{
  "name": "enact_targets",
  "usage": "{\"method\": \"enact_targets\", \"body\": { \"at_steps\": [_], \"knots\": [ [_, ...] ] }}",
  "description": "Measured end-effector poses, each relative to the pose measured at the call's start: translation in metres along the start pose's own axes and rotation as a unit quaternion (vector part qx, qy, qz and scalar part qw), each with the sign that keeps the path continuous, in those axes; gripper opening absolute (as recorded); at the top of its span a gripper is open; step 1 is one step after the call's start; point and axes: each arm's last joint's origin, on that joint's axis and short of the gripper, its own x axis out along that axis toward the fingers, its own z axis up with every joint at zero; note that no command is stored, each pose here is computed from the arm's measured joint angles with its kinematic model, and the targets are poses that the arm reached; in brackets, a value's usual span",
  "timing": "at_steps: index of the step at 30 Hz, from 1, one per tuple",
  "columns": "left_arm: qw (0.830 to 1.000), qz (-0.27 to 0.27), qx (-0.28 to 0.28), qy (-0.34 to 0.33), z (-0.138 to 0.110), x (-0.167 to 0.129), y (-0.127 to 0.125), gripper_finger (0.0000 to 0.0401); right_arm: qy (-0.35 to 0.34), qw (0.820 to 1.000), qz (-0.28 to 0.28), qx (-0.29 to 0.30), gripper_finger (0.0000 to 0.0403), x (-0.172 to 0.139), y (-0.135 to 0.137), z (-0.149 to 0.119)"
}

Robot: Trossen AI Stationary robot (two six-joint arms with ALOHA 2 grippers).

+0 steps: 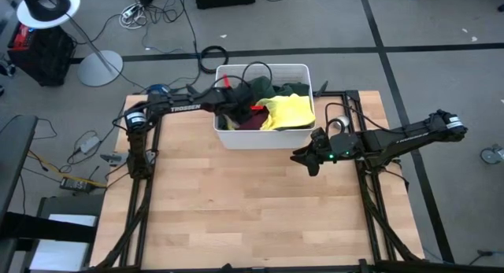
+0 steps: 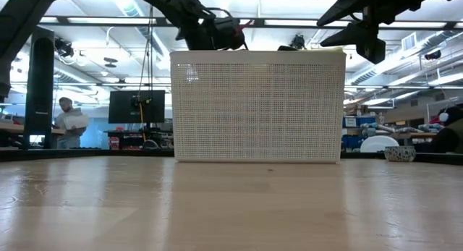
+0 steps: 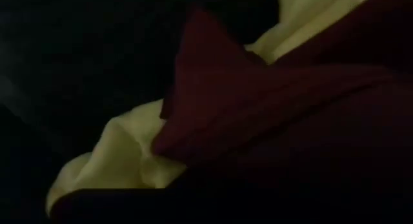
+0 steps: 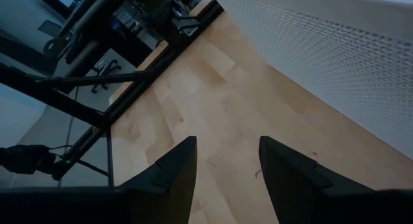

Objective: Sort clothes
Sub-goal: Put the red boxer shorts into the white bin, then return to home position

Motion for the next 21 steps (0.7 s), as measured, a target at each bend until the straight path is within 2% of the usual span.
{"method": "enact_targets", "body": {
  "at_steps": [5,10,21],
  "knots": [
    [0.999,-0.02,0.018,0.023,0.002,-0.013,-0.001,0.0084,-0.002,1.0,0.005,0.002,0.0168,0.0,0.001,0.001],
    [0.998,-0.028,0.036,0.033,0.017,-0.045,-0.002,0.0131,-0.002,1.0,0.005,0.002,0.0168,0.0,0.001,0.001],
    [0.998,-0.044,0.03,-0.018,0.045,-0.104,0.001,0.0137,-0.001,1.0,0.007,0.001,0.0168,0.0,0.001,0.0]
  ]
}}
